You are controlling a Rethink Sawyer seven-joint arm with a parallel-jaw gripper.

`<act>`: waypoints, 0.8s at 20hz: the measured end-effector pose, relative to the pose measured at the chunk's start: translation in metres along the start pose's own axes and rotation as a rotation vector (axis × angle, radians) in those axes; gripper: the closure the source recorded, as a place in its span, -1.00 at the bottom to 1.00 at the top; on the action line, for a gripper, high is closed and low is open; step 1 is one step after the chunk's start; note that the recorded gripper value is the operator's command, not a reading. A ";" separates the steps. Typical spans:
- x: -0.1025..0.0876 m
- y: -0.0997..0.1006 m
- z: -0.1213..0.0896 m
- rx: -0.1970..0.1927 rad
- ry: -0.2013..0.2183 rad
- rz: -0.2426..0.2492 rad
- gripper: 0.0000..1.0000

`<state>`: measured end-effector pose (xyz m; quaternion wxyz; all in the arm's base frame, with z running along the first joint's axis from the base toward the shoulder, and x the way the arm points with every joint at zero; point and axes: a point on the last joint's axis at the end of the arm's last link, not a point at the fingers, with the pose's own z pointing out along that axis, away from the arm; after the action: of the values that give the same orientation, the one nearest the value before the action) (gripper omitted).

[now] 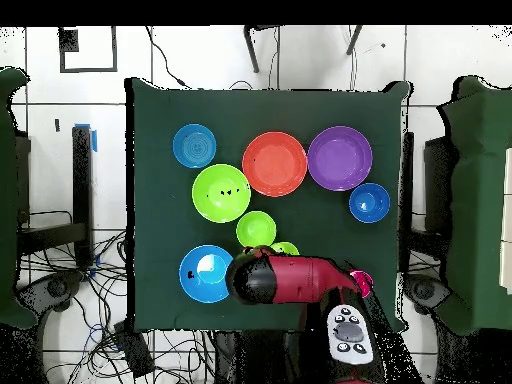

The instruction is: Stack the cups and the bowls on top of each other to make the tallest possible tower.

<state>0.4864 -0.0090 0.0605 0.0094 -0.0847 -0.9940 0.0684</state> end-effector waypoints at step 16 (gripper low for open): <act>-0.076 0.021 -0.068 -0.023 0.038 0.094 1.00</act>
<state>0.5668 0.0081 0.1243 0.0243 -0.1328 -0.9893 0.0558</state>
